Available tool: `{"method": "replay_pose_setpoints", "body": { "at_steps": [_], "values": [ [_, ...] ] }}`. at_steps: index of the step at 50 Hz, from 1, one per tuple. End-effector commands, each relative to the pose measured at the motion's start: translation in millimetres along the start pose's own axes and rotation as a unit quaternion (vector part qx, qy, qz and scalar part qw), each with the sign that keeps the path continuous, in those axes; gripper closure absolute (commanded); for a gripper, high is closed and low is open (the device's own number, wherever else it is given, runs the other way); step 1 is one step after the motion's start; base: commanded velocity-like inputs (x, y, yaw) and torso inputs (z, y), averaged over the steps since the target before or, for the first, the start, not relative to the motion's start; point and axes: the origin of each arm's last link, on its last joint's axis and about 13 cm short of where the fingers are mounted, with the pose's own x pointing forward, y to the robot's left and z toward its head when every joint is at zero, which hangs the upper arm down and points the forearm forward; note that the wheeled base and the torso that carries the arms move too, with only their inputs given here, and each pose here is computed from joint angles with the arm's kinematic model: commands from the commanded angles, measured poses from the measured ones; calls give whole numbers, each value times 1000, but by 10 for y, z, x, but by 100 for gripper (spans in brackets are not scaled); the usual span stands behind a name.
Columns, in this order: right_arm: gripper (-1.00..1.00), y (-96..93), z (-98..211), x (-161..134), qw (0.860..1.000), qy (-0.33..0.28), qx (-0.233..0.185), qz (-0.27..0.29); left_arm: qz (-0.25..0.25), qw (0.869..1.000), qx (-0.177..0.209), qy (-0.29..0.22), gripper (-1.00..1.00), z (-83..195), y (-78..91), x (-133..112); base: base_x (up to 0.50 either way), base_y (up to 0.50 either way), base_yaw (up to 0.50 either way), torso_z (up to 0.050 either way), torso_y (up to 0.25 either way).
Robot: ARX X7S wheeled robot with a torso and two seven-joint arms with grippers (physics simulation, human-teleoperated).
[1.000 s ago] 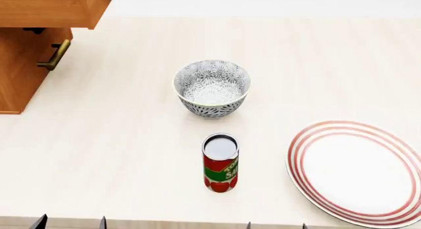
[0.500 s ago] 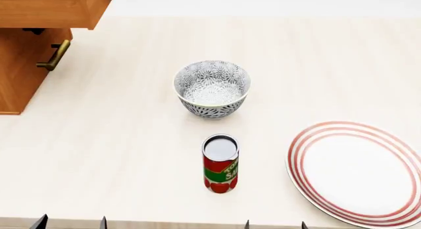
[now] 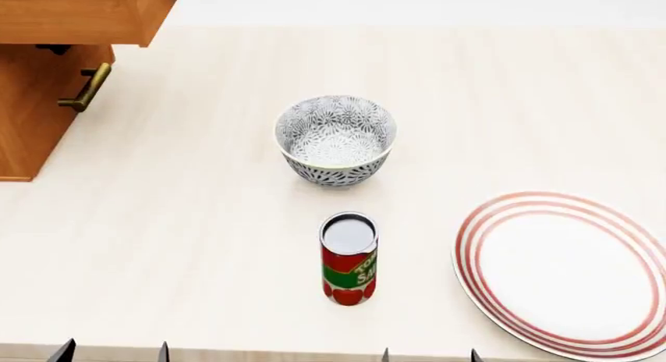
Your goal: Put the bowl on top of the cabinet.
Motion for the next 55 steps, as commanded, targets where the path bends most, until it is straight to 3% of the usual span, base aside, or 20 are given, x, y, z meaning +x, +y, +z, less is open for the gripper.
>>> {"method": "replay_pose_setpoints", "body": {
  "at_steps": [1,4,6,55],
  "values": [
    [-100,-2,2,-5,1000,-1,2,1,0,1000,0,0,-100,-1,0,0,0,0,0,0,0],
    [-100,-10,13,-14,1000,-15,21,2,-1,1000,1,1,-100,1,-1,0,0,0,0,0,0],
    [-100,3,12,-3,1000,0,-21,-2,2,1000,-1,0,-100,1,3,1,0,0,0,0,0],
    [-100,8,0,-5,1000,-3,-17,12,1,1000,1,1,-100,-1,0,-3,0,500,0,0,0]
  ]
}}
